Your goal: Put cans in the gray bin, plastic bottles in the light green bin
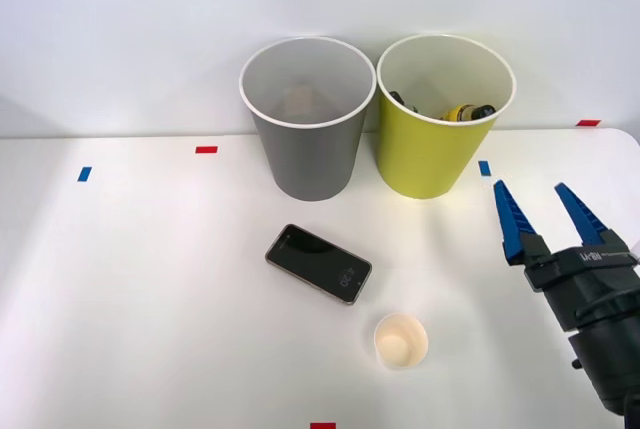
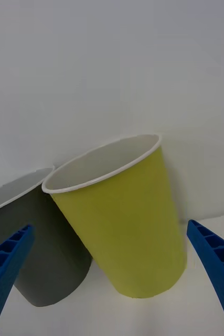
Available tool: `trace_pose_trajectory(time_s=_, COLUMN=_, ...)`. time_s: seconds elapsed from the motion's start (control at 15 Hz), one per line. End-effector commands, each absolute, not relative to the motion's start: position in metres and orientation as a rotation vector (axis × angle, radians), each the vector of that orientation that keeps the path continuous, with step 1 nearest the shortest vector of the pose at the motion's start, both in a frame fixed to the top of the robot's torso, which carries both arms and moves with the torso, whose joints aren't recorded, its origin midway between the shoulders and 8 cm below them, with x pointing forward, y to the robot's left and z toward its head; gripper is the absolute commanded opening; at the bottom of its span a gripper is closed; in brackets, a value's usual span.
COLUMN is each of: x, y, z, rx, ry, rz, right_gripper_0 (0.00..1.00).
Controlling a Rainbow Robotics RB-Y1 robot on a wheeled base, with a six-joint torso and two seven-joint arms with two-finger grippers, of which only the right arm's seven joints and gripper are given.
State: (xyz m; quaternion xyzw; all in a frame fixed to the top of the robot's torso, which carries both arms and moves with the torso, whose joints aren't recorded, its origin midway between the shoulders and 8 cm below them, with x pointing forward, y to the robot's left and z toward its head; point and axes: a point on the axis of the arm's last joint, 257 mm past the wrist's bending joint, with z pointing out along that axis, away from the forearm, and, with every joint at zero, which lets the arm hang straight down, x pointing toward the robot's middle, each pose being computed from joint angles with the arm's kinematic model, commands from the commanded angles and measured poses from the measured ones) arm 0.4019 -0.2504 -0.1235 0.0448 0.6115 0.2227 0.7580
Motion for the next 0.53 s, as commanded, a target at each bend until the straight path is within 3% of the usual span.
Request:
trace_pose_trajectory(time_s=0.07, x=0.392, y=-0.268, z=-0.135, rx=0.135, ry=1.338, rz=0.406, right_gripper_0=1.00)
trace_pose_trajectory(time_s=0.53, x=0.369, y=-0.282, z=-0.161, rx=0.221, ry=1.359, rz=0.297, right_gripper_0=1.00)
